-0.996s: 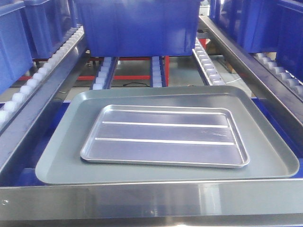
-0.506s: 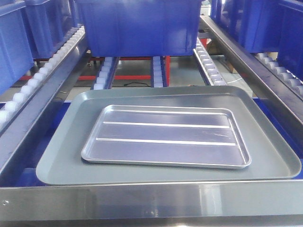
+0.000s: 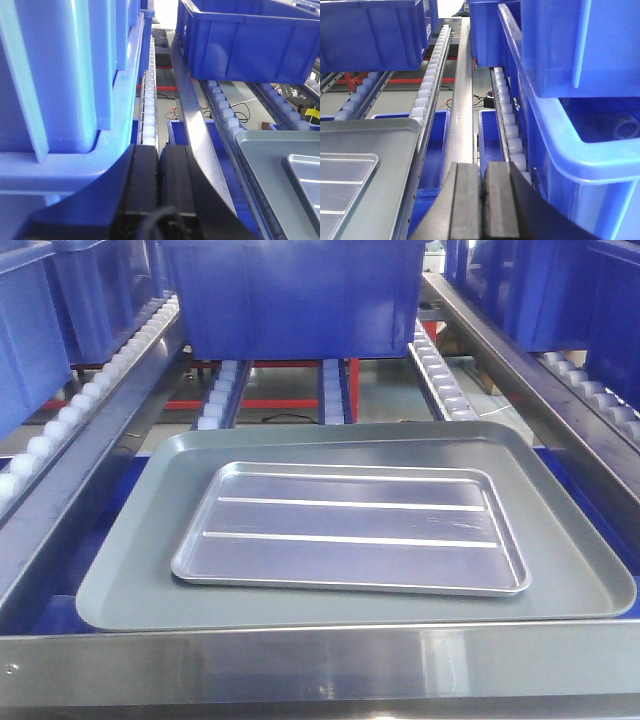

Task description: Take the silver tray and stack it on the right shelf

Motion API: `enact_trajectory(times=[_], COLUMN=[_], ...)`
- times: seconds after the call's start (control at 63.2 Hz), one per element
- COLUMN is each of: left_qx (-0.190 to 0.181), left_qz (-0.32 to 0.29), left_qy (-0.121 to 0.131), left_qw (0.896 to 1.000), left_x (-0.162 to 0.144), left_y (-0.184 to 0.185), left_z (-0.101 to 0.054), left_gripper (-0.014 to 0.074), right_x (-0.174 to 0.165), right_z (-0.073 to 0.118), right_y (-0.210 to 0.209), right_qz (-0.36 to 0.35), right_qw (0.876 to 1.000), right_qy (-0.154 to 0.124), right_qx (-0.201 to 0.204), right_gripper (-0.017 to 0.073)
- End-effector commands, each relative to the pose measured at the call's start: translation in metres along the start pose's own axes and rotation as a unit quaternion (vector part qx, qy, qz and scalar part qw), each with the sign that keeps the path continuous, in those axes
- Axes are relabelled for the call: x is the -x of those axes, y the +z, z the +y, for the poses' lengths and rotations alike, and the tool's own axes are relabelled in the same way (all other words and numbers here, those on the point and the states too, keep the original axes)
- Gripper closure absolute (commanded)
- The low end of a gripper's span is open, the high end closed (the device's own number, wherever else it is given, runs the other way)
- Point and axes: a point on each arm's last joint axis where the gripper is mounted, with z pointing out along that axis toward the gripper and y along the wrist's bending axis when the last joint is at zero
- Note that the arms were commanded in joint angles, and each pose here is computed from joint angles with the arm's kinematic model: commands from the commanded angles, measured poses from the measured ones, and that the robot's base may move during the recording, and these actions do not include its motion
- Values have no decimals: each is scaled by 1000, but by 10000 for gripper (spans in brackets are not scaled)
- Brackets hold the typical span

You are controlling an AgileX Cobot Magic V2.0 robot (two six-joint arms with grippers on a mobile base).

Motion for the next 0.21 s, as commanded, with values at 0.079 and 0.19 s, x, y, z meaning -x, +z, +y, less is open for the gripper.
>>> enact_trajectory(times=[0.079,0.19], left_qx=[3,3], left_qz=[-43,-43], left_qy=[-5,-5], left_qw=[999,999], left_x=[3,3], left_y=[-1,-1], left_z=[1,1], left_gripper=[684,684], right_x=[15,15], right_z=[1,1], right_y=[-3,-3], right_qz=[-64,-64], right_qw=[998,998], right_qy=[-4,-4], right_qx=[4,4], right_gripper=[508,508])
